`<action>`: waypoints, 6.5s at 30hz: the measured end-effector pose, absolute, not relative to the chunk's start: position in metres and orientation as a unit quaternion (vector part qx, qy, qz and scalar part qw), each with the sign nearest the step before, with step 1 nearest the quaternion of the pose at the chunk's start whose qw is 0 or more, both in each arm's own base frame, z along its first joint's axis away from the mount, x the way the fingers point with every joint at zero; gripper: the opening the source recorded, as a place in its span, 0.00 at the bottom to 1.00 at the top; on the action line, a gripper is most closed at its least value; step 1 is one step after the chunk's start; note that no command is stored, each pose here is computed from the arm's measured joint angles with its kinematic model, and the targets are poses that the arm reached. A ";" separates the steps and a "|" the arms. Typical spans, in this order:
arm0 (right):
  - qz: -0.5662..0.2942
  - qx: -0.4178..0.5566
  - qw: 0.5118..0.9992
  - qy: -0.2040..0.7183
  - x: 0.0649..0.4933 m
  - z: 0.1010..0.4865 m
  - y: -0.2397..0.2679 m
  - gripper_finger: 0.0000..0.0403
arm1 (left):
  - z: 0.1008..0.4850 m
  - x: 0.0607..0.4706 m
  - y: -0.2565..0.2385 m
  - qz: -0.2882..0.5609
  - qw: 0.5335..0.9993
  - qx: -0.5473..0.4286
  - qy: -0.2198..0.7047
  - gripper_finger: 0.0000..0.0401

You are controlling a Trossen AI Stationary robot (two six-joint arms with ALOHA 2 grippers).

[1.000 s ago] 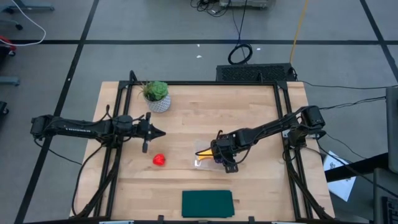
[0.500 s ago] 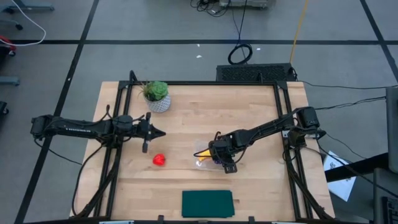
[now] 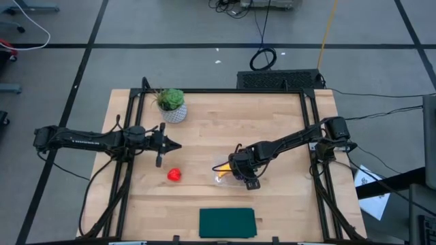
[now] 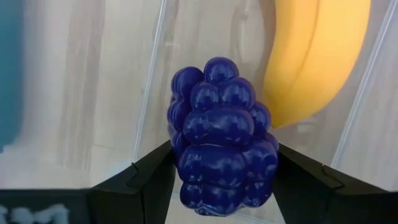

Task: Pick and placing Produce into tupperware
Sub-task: Put the grapes into the transparent bin, then put the apple into the transparent bin

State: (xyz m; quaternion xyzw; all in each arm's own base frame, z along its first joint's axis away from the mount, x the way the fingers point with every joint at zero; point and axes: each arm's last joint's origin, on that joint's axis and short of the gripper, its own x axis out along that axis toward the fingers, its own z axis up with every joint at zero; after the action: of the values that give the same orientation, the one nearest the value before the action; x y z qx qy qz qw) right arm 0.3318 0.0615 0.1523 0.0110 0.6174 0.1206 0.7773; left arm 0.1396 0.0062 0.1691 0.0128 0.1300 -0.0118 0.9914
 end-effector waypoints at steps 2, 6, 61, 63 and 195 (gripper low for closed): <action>0.120 0.011 0.778 0.617 0.332 0.152 0.061 0.57 | 0.169 0.140 0.006 -0.012 0.991 0.013 0.130 0.06; 0.117 0.014 0.778 0.618 0.332 0.152 0.061 0.59 | 0.169 0.140 0.006 -0.012 0.991 0.013 0.130 0.06; 0.065 -0.032 0.786 0.614 0.336 0.198 0.059 0.65 | 0.169 0.140 0.006 -0.011 0.991 0.009 0.130 0.06; 0.065 -0.032 0.784 0.616 0.336 0.198 0.059 0.65 | 0.169 0.140 0.006 -0.011 0.991 0.009 0.130 0.06; 0.094 0.038 0.985 0.139 0.217 0.293 -0.023 0.00 | 0.167 0.139 0.006 -0.005 0.990 0.003 0.139 0.06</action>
State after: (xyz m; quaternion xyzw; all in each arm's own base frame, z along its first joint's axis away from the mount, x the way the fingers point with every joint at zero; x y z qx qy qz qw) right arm 0.2171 -0.0233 0.2931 0.0380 0.1394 0.0936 0.9851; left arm 0.1391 0.0064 0.1674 0.0031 0.1393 -0.0055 0.9902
